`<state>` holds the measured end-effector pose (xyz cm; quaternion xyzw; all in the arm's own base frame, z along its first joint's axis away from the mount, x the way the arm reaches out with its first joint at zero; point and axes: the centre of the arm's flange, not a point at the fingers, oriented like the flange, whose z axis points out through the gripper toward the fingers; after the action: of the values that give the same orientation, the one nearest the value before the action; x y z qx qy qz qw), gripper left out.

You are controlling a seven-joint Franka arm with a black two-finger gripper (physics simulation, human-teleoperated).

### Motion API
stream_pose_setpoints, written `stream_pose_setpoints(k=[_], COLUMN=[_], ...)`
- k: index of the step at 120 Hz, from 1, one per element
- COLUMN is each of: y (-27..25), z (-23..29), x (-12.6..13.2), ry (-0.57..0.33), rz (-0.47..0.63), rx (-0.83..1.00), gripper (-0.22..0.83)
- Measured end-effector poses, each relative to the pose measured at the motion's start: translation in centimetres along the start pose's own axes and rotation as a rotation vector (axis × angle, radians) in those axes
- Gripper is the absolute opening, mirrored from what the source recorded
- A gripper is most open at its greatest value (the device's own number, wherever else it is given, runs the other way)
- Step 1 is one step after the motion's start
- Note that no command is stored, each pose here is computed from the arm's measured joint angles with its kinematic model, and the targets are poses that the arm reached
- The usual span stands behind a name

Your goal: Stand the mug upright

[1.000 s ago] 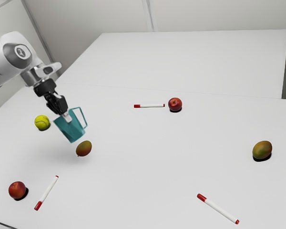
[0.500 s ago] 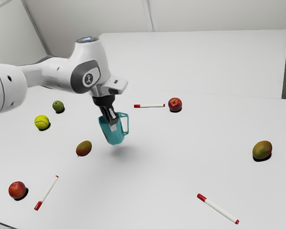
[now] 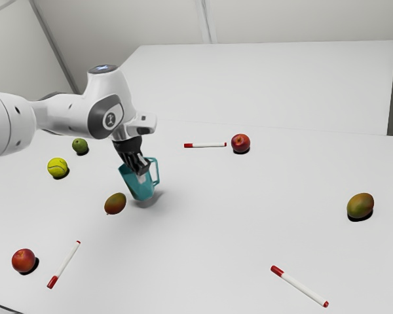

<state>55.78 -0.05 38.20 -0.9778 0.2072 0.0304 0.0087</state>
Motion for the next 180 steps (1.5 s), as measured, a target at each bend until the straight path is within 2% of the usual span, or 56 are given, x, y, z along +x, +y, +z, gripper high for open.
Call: stream_pose_setpoints(k=[43, 48, 64, 73, 85, 99, 114, 128, 156, 180], y=[0.7, 0.9, 0.9, 0.8, 0.7, 0.1, -0.9, -1.4, -1.4, -0.8], z=[1.9, 1.9, 1.5, 0.3, -3.5, -8.4, -13.1, -16.4, -20.8, -24.3], x=[0.8, 0.9, 1.0, 1.3, 1.5, 2.3, 3.9, 4.7, 4.0, 2.3], ry=[-0.014, -0.013, 0.002, 0.028, 0.100, 0.180, 0.227, 0.233, 0.207, 0.178], rz=[-0.038, -0.040, -0.056, -0.064, -0.074, -0.081, -0.084, -0.084, -0.085, -0.088], rx=[-0.008, -0.009, -0.019, -0.017, -0.005, 0.014, 0.037, 0.047, 0.036, 0.027], gripper=[-0.17, -0.11, 0.19, 0.31, 0.43, 0.51, 0.56, 0.58, 0.60, 0.61])
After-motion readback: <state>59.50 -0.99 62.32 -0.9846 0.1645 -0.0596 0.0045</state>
